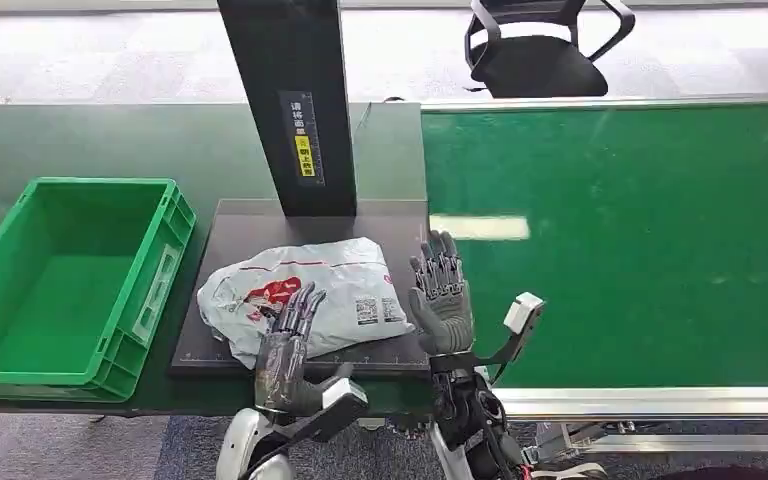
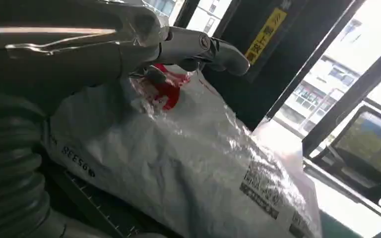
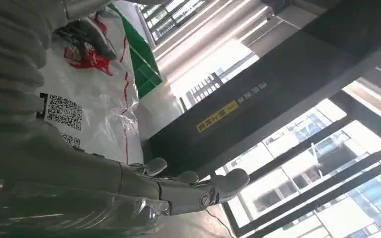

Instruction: Moved the parcel from conveyor to table for the left to box.

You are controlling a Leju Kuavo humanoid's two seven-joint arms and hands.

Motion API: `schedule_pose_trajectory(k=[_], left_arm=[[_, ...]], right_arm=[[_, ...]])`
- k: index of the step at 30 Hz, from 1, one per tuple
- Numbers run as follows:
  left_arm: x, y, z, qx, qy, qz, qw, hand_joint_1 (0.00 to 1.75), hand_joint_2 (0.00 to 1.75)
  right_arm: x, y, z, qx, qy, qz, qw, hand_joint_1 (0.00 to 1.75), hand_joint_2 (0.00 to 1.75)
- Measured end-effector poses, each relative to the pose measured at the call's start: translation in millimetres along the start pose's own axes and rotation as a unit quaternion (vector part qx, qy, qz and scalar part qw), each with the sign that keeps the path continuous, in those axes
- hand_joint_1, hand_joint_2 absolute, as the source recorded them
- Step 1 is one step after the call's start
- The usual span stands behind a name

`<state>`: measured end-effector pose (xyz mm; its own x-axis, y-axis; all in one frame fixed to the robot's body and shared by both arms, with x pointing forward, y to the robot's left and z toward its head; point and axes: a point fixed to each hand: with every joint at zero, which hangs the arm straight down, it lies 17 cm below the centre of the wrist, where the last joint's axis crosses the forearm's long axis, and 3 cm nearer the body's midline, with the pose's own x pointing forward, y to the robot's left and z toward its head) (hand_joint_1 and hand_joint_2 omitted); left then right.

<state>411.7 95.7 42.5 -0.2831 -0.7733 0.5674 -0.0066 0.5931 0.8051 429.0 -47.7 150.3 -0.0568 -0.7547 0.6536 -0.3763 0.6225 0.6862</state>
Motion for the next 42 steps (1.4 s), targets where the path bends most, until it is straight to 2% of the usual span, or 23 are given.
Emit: schedule_pose_trajectory(k=[7, 15, 27, 29, 30, 31, 32, 33, 38, 42], left_arm=[[-21, -27, -15, -0.054, 0.020, -0.006, 0.998, 0.00, 1.75], [-45, -20, -56, -0.084, 0.055, -0.007, 0.995, 0.00, 1.75], [-61, -9, -72, -0.088, 0.083, -0.009, 0.993, 0.00, 1.75], [-61, -8, -73, -0.085, 0.083, -0.007, 0.993, 0.21, 1.75], [-61, -8, -73, -0.085, 0.082, -0.007, 0.993, 1.12, 1.75], [-61, -8, -73, -0.084, 0.082, -0.007, 0.993, 1.38, 1.75], [-62, -7, -72, -0.082, 0.081, -0.008, 0.993, 1.47, 1.75], [-62, -7, -72, -0.080, 0.081, -0.008, 0.993, 1.73, 1.75], [-60, 4, -75, -0.052, 0.070, -0.007, 0.996, 1.75, 1.75], [-52, 19, -76, -0.006, 0.047, 0.004, 0.999, 1.75, 1.75]], right_arm=[[-2, 2, 0, -0.002, 0.002, -0.010, 1.000, 0.00, 1.75], [-4, 0, 5, -0.011, 0.003, -0.018, 1.000, 0.00, 1.75], [-2, -1, 5, -0.012, -0.002, -0.025, 1.000, 0.00, 1.75], [-2, -1, 5, -0.012, -0.002, -0.025, 1.000, 0.00, 1.75], [-2, -1, 5, -0.013, -0.002, -0.025, 1.000, 0.00, 1.75], [-3, -1, 6, -0.013, -0.002, -0.025, 1.000, 0.00, 1.75], [-3, -2, 6, -0.014, -0.002, -0.025, 1.000, 0.00, 1.75], [-3, -2, 7, -0.014, -0.002, -0.025, 1.000, 0.00, 1.75], [-5, -5, 10, -0.018, 0.001, -0.025, 1.000, 0.00, 1.75], [-6, -7, 12, -0.022, 0.001, -0.025, 0.999, 0.00, 1.75]])
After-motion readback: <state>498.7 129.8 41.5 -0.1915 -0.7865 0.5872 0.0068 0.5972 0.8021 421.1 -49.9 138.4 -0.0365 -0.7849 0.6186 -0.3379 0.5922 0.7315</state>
